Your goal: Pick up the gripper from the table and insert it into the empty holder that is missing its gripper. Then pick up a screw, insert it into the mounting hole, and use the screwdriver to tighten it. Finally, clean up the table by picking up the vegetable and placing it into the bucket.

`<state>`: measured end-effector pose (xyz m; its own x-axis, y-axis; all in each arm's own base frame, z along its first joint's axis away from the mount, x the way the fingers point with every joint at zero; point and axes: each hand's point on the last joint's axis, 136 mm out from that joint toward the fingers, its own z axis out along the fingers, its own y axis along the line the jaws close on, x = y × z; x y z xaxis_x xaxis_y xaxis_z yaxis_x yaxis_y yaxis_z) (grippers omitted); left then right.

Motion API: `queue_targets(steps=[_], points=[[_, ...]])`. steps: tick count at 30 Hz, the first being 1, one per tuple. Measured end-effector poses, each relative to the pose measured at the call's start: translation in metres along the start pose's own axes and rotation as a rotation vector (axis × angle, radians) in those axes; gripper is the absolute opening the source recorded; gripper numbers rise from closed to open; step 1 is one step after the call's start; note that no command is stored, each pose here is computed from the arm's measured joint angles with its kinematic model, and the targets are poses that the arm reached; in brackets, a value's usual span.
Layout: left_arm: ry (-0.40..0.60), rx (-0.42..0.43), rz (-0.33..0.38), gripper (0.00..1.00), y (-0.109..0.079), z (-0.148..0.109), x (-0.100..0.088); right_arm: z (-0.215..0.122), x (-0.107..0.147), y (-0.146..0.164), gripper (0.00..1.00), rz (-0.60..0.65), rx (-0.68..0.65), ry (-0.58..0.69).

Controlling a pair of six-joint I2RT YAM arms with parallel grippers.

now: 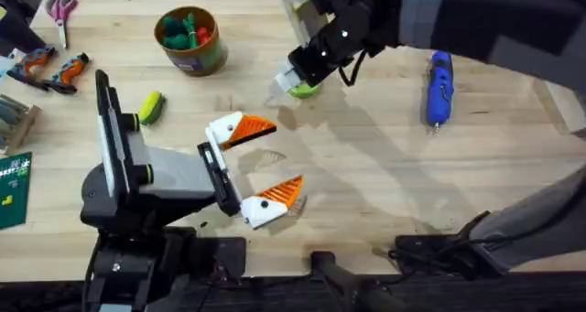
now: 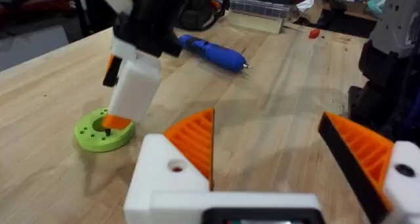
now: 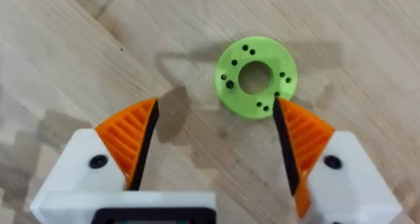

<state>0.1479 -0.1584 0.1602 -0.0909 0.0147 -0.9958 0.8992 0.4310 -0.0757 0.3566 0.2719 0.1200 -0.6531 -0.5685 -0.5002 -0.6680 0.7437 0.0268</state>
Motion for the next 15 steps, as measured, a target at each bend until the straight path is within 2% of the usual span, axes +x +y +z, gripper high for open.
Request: queue_targets(steps=[15], points=[[0.000,0.000,0.000,0.993,0.000,0.000,0.000,0.054,0.018,-0.003,0.988,0.006,-0.006,0.077]])
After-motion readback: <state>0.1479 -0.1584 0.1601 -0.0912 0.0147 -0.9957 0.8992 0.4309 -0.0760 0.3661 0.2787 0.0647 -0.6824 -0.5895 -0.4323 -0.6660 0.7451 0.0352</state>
